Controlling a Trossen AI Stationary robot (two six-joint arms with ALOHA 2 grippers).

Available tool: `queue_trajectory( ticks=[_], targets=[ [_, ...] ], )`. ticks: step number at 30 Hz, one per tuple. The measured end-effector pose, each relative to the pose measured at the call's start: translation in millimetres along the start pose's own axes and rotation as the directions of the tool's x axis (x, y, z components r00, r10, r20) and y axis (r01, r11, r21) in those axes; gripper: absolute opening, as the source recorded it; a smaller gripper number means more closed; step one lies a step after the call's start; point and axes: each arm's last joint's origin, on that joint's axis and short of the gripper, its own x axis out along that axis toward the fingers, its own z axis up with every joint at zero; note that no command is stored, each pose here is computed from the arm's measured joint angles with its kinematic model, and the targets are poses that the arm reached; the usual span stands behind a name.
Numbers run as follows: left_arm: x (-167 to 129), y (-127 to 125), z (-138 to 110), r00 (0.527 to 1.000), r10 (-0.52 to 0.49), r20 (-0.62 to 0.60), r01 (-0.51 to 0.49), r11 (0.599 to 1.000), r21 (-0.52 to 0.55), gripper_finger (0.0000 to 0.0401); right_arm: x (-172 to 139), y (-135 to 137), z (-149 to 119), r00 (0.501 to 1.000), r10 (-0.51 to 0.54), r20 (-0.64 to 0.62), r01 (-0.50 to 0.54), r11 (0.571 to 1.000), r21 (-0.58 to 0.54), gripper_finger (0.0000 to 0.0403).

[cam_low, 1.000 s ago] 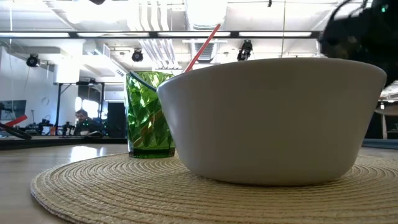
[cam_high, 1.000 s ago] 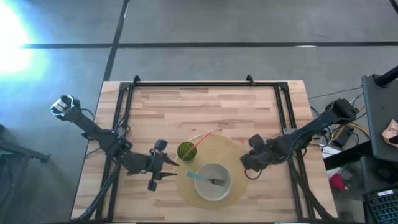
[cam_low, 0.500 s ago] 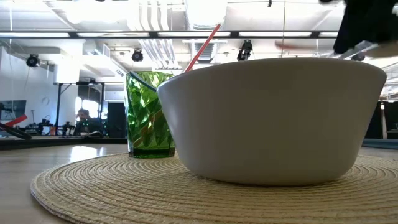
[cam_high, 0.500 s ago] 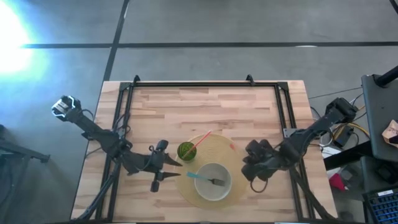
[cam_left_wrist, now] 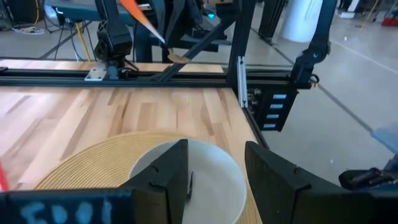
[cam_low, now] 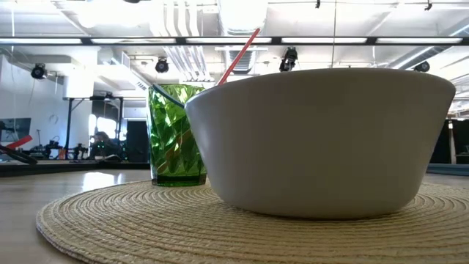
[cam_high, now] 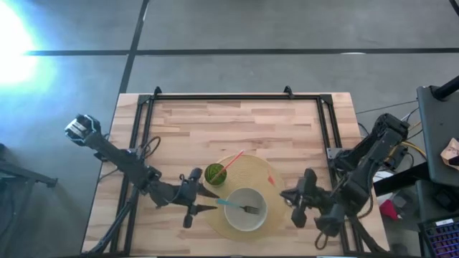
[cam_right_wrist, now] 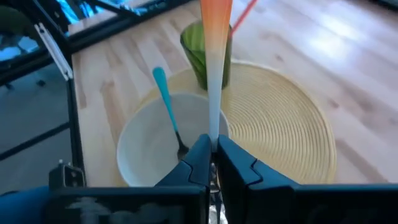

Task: Pick & Place Utensil
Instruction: Put the orange spoon into the white bowl on the brown mat

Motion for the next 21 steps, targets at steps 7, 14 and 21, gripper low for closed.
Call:
queue_trajectory(
  ticks=[7, 14, 21],
  targets=[
    [15.2, -5.4, -7.4, 0.999, -0.008, 0.040, 0.008, 1.000, 0.007, 0.0151, 14.1, 25.1, -9.5, 0.994, -0.034, 0.100, 0.044, 0.994, -0.098, 0.0012],
    [27.0, -9.7, -12.7, 0.996, -0.003, 0.094, 0.004, 1.000, -0.009, 0.0151, 33.7, 53.1, -19.7, 0.963, -0.106, 0.247, 0.149, 0.975, -0.166, 0.0012],
    [35.0, -11.6, -12.1, 0.981, 0.048, 0.191, -0.048, 0.999, -0.004, 0.0151, 51.3, 76.0, -27.9, 0.925, -0.152, 0.348, 0.240, 0.944, -0.226, 0.0012]
  ],
)
